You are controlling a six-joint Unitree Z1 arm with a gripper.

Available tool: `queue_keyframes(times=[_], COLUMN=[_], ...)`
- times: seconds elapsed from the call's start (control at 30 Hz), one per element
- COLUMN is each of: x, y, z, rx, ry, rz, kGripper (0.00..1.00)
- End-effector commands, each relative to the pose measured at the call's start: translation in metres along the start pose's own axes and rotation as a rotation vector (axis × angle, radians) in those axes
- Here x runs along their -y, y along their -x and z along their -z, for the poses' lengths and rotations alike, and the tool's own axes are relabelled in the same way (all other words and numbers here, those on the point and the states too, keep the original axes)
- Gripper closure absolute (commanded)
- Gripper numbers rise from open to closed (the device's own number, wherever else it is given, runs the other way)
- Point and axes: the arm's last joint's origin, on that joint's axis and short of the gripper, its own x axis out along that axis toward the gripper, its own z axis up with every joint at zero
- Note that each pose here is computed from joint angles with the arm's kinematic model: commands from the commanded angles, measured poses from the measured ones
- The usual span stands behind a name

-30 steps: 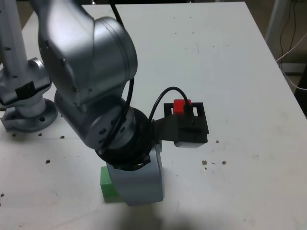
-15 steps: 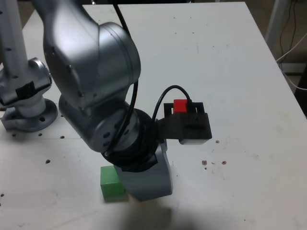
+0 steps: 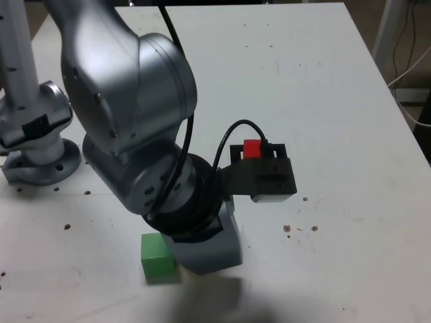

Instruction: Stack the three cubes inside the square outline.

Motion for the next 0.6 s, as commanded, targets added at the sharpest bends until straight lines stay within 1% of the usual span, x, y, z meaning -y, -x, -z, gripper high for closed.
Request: queue_keyframes(times=[0.0,0.2,0.3,0.37,0.57], x=[0.000,-0.002,-0.003,-0.005,-0.010], y=[-0.002,0.000,0.004,0.007,0.019], z=[-0.001,-0.001,0.000,0.001,0.006], rx=[-0.001,0.008,0.012,0.015,0.024], ry=[0.005,0.011,0.020,0.030,0.051], rz=[0.000,-0.002,-0.002,-0.002,-0.007], kGripper=[0.60,0.74,0.79,0.81,0.83])
